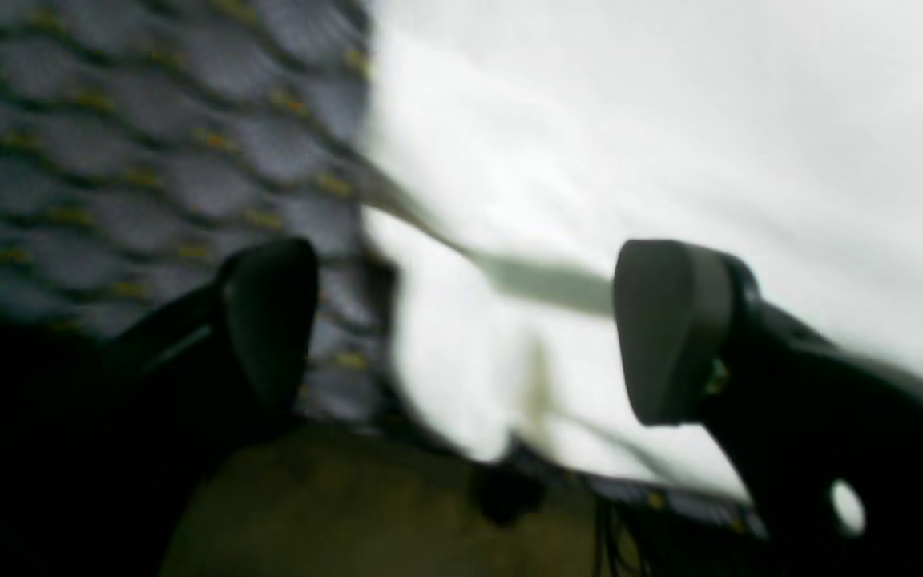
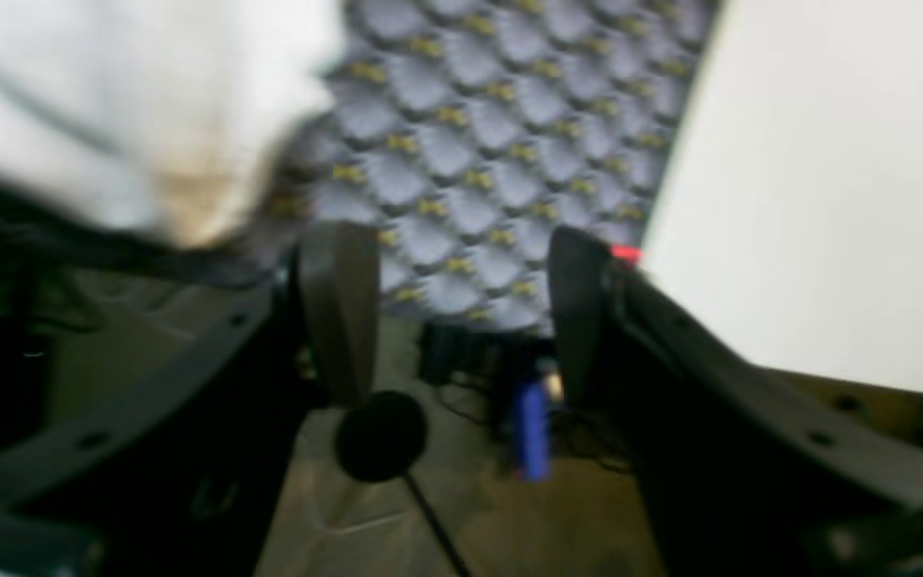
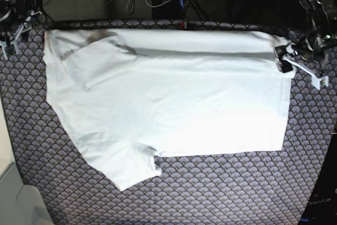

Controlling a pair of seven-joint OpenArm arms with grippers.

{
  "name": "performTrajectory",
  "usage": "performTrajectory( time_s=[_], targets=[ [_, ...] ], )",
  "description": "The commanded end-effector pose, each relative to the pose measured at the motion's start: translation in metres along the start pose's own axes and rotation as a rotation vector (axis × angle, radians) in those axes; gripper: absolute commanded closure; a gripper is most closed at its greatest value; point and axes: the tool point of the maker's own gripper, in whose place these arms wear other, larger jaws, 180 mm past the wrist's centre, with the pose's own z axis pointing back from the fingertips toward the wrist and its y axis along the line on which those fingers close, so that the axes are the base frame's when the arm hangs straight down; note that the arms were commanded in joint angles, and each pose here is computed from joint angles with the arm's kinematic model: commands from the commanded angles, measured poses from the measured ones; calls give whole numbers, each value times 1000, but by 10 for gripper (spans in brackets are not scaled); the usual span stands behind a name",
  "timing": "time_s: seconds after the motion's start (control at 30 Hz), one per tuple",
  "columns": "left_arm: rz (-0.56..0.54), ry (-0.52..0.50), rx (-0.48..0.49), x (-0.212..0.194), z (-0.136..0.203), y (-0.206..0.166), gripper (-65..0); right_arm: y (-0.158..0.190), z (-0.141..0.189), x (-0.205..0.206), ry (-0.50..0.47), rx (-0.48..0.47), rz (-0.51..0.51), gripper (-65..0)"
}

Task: Fold the T-shirt properly
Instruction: 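Move both grippers to the hem corners and grasp them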

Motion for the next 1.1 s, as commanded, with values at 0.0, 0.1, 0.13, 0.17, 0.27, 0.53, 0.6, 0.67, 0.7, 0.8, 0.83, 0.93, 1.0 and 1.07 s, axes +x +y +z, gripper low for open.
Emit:
performTrajectory(
  time_s=[0.0,0.1,0.13,0.17,0.27,0.53,0.6,0.67,0.7,0.8,0.83,0.93,1.0,1.07],
  targets=[
    [-4,-78,9,25,10,4,-564,-15,3,25,-83,-38,11,-344],
    [21,-173,5,61,19,3,-565,-29,-1,54,-151,-72,17,-345],
    [26,-198,3,72,20,2,-566,-31,-3,70,-188,-73,22,-346],
    [32,-224,-3,83,21,0,-566,-29,-7,86,-220,-69,28,-346],
    [71,-279,-31,113,17,-8,-566,-32,-14,133,-273,-73,51,-346],
    [156,-344,-135,178,-18,-43,-563,-29,-87,233,-221,68,60,-344],
    [156,-379,-141,186,-28,-49,-563,-29,-108,249,-205,120,38,-344],
    [139,-431,-147,200,-36,-58,-563,-26,-124,265,-209,171,15,-344],
    [132,-435,-148,202,-43,-62,-563,-24,-130,272,-218,190,8,-344],
    [125,-429,-138,204,-61,-65,-563,-16,-148,284,-236,256,-32,-344],
    [131,-423,-132,205,-66,-63,-563,-13,-152,284,-234,274,-42,-344],
    [161,-396,-115,200,-84,-56,-563,-3,-165,290,-248,326,-76,-344],
    [176,-403,-107,202,-89,-52,-563,4,-171,293,-269,354,-96,-344],
    [186,-409,-102,205,-91,-50,-564,10,-176,290,-277,376,-113,-346]
  ],
)
